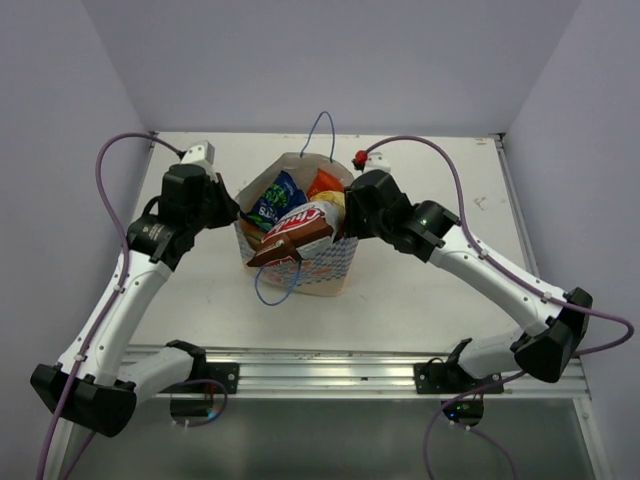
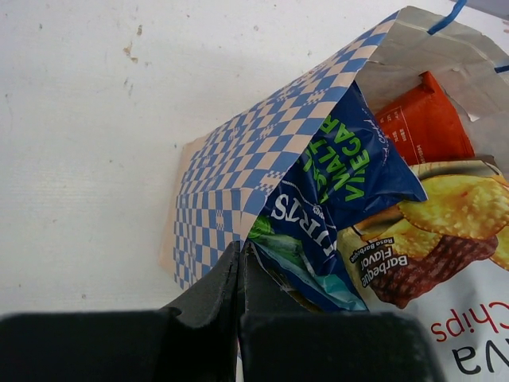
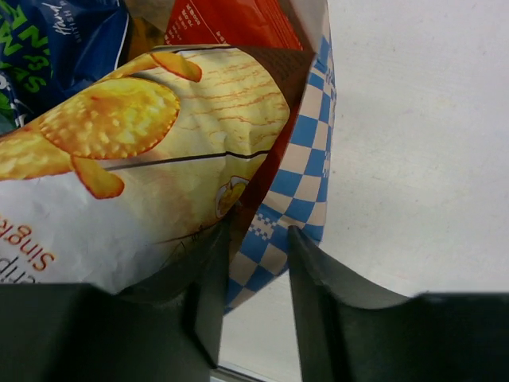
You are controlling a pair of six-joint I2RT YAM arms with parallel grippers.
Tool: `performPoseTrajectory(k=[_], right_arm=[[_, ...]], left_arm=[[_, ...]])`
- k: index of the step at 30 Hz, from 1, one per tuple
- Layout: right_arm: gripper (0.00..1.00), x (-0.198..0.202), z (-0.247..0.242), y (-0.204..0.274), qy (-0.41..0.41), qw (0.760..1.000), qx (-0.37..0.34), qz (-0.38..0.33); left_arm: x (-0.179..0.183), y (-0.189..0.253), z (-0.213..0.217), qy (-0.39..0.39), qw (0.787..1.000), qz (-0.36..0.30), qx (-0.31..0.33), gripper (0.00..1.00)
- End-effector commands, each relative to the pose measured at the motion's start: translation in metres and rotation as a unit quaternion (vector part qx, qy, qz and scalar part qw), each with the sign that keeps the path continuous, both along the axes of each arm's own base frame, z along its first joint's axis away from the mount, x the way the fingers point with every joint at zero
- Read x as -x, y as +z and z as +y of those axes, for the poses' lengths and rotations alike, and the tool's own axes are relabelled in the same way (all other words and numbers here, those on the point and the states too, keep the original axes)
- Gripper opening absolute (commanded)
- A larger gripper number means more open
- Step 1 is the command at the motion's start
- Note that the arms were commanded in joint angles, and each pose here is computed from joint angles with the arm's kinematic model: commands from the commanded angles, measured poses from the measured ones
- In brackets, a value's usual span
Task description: Place the snacks into the paper bag
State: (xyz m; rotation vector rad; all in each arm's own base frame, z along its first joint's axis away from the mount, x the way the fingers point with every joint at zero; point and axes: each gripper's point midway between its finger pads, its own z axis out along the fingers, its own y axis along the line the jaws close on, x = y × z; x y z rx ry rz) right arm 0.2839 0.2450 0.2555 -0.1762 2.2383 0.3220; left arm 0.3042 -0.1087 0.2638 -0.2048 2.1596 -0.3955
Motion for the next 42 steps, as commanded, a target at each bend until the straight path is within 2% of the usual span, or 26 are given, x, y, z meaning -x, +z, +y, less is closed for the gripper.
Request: performPoseTrajectory(k=[1,3,4,6,8,14,18,22,25,28,31,39,42], right_arm=[[0.34,-0.008,-0.004,-0.014,-0.030,1.000,0.006,0.005],[0.21,-0.009,-0.002,-0.020,-0.028,0.999,0.010,0.017],[0.07,-0.010,0.000,-0.020,-0.026,0.999,0.010,0.019],[0.00,-0.013,0.005,-0.011,-0.017,1.000,0.011,0.016],[0.00,-0.017,0.011,0.003,-0.002,1.000,0.008,0.004],[0.00,-0.027,0.023,0.100,0.030,0.998,-0.007,-0.056],[0.00,-0.025,0.023,0.145,0.040,0.996,-0.018,-0.076],[0.00,-0.016,0.016,0.141,0.034,0.998,-0.019,-0.058],[0.00,-0.008,0.003,0.127,0.015,0.999,-0.014,-0.050],[0.20,-0.007,-0.014,0.092,-0.018,0.999,0.027,-0.027],[0.33,-0.003,-0.030,0.062,-0.052,0.997,0.056,-0.007],[0.42,-0.012,-0.053,0.015,-0.101,0.992,0.078,0.006],[0.47,-0.020,-0.060,0.017,-0.117,0.991,0.069,-0.002]], left_arm=[[0.000,0.019,-0.007,-0.005,0.999,-0.034,0.029,0.00],[0.000,0.017,-0.012,-0.014,0.999,-0.033,0.036,0.00],[-0.001,0.016,-0.013,-0.014,0.999,-0.031,0.038,0.00],[-0.002,0.023,-0.016,-0.014,0.998,-0.038,0.044,0.00],[-0.005,0.045,-0.020,-0.011,0.997,-0.066,0.048,0.00],[-0.009,0.104,-0.048,-0.021,0.991,-0.120,0.050,0.00],[-0.005,0.120,-0.064,-0.022,0.990,-0.135,0.044,0.00],[0.001,0.119,-0.078,-0.034,0.990,-0.133,0.037,0.00],[0.003,0.091,-0.083,-0.041,0.994,-0.099,0.029,0.00],[0.006,0.063,-0.085,-0.049,0.996,-0.068,0.019,0.00],[0.007,0.046,-0.084,-0.050,0.997,-0.053,0.005,0.00],[0.013,0.029,-0.080,-0.052,0.998,-0.028,-0.012,0.00],[0.019,0.023,-0.074,-0.050,0.998,-0.019,-0.020,0.00]])
